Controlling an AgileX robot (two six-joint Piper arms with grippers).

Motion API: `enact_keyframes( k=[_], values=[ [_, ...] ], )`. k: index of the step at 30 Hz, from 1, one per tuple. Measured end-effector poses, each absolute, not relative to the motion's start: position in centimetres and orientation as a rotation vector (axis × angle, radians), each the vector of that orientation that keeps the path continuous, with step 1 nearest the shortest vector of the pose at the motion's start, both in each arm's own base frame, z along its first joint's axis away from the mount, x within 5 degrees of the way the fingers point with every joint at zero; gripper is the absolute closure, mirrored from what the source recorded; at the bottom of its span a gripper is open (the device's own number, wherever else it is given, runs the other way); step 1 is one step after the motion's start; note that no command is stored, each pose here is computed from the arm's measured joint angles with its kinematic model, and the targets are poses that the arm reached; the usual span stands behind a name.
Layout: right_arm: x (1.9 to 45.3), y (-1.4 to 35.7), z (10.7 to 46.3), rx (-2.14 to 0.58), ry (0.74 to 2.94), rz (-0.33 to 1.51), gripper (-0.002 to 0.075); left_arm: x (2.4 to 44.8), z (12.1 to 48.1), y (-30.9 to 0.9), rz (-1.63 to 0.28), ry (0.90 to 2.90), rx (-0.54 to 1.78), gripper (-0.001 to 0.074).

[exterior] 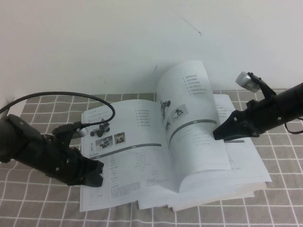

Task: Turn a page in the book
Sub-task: Open the closed book

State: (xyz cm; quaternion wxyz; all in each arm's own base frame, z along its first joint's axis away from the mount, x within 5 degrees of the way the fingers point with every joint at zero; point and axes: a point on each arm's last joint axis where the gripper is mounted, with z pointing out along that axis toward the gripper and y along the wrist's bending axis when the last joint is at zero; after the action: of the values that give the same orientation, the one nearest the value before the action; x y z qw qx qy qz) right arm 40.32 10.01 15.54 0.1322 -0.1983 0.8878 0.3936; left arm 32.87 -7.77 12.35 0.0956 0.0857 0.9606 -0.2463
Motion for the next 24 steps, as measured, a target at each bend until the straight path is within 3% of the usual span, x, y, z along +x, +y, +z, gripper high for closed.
enact_keyframes(
  k=[15, 24],
  values=[
    [38.9, 18.8, 15.6, -0.659, 2.391, 1.381, 0.0372, 32.9, 12.3, -7.8, -0.73, 2.847, 0.254, 0.0738],
    [38.6, 19.5, 15.7, -0.663, 2.377, 1.411, 0.0372, 32.9, 13.6, -7.8, -0.729, 2.809, 0.287, 0.0738]
  ],
)
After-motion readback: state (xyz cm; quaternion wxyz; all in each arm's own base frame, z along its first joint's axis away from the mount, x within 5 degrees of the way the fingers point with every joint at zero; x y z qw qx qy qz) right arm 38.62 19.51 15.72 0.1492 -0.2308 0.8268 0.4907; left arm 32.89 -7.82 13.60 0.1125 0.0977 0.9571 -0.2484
